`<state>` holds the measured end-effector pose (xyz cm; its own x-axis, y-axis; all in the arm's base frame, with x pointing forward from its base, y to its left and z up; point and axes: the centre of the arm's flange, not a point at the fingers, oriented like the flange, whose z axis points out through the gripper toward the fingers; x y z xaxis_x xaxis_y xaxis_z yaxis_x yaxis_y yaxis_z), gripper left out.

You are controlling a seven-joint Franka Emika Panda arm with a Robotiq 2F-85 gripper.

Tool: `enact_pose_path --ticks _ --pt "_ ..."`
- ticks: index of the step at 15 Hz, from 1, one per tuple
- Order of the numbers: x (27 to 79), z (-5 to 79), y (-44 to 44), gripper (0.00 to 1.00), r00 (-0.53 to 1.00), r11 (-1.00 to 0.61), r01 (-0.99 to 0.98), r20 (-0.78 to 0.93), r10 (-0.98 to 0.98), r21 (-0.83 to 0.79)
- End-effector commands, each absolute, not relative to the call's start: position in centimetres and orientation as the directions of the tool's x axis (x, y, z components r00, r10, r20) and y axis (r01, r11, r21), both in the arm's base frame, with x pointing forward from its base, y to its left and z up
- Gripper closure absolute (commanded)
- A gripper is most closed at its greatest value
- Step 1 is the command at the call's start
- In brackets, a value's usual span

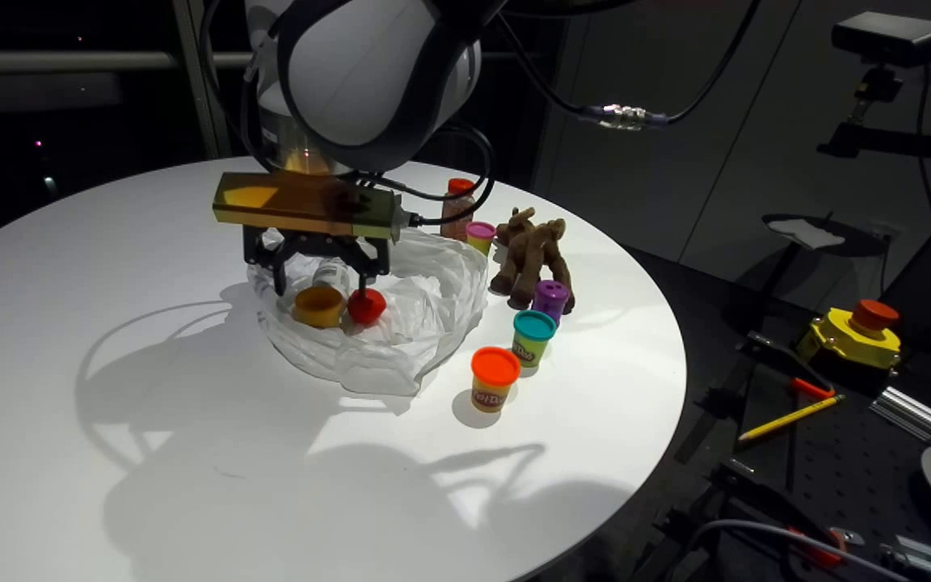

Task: Remove all the objects from the plastic bag and put them on the table

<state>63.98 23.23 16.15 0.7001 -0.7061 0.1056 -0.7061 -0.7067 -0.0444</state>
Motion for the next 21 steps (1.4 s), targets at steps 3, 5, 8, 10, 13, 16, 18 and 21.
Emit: enact_pose_path --ticks 3,5,8,10,13,16,18,21 --pt "63.8 16.7 24.6 0.0 0.69 -0.694 -0.718 0.084 -0.719 -0.049" --pt "63.3 17.0 25.0 0.0 0.693 -0.699 -0.714 0.091 -0.715 -0.05" --pt "63.2 16.7 25.1 0.02 0.697 -0.702 -0.711 0.083 -0.712 -0.042" --pt "63.4 16.7 25.0 0.27 0.693 -0.697 -0.716 0.081 -0.716 -0.039" --pt "63.5 16.8 24.5 0.43 0.685 -0.69 -0.723 0.086 -0.723 -0.037" --pt "63.4 17.1 24.4 0.68 0.682 -0.687 -0.726 0.093 -0.726 -0.033" --pt "62.8 18.1 24.7 0.72 0.684 -0.69 -0.723 0.105 -0.722 -0.029" --pt "61.4 20.9 25.5 0.72 0.683 -0.692 -0.721 0.133 -0.719 -0.037"
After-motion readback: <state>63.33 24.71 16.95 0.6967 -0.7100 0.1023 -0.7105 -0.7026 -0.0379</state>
